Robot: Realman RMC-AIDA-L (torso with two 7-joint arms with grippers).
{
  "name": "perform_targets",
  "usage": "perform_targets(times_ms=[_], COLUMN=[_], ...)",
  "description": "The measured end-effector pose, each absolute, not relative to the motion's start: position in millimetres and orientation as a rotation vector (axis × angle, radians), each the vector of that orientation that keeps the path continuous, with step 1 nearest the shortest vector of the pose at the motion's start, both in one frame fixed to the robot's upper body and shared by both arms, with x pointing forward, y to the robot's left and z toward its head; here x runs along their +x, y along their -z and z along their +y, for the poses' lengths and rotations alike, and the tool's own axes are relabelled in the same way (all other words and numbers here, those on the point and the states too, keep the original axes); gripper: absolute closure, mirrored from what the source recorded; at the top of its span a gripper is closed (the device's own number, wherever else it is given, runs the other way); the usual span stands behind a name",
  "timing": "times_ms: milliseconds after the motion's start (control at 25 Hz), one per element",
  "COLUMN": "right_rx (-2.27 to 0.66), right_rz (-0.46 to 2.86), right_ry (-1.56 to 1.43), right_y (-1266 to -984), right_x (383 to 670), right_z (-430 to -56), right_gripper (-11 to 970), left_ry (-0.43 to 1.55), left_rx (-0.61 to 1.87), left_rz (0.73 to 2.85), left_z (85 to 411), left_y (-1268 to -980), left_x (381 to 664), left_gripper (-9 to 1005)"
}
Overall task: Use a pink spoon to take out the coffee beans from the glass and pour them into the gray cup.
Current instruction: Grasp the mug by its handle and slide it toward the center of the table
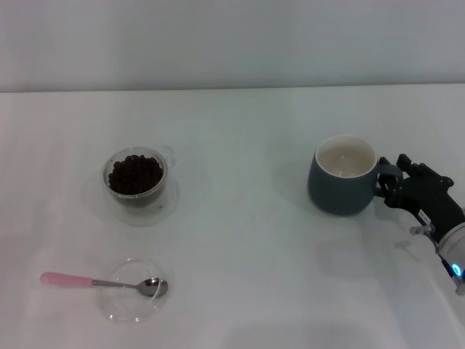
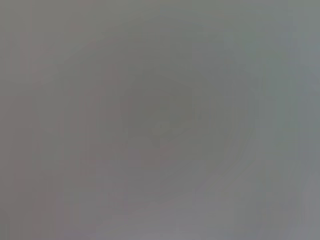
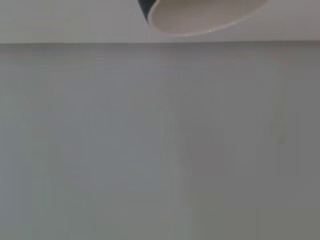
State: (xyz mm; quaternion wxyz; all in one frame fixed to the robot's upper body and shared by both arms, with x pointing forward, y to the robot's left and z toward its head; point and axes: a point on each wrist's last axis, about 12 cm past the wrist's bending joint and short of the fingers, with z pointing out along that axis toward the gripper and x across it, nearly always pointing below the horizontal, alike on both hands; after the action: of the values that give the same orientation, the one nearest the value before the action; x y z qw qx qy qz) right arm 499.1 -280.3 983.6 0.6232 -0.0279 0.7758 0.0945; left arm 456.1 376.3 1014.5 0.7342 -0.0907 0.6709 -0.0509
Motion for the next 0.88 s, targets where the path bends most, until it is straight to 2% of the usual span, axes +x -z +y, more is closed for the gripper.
perform_targets(times_ms=[480,880], right_rx=[-0.196,-0.283], right_rz=[1.809,1.817], right_ry=[-0.267,-0.33], right_y=[-982.1,-978.6], right_x=[502.2,492.7], right_z=[-266.0,-252.3], right_gripper=[601,599], left_ry=[0.109,0.11], left_rx=[-0.202,-0.201], left_rz=[1.474,1.471], left_z=[376.8,376.7], left_y=[-1014.9,-1015.2], left_x=[457.0,456.9], left_gripper=[296,296])
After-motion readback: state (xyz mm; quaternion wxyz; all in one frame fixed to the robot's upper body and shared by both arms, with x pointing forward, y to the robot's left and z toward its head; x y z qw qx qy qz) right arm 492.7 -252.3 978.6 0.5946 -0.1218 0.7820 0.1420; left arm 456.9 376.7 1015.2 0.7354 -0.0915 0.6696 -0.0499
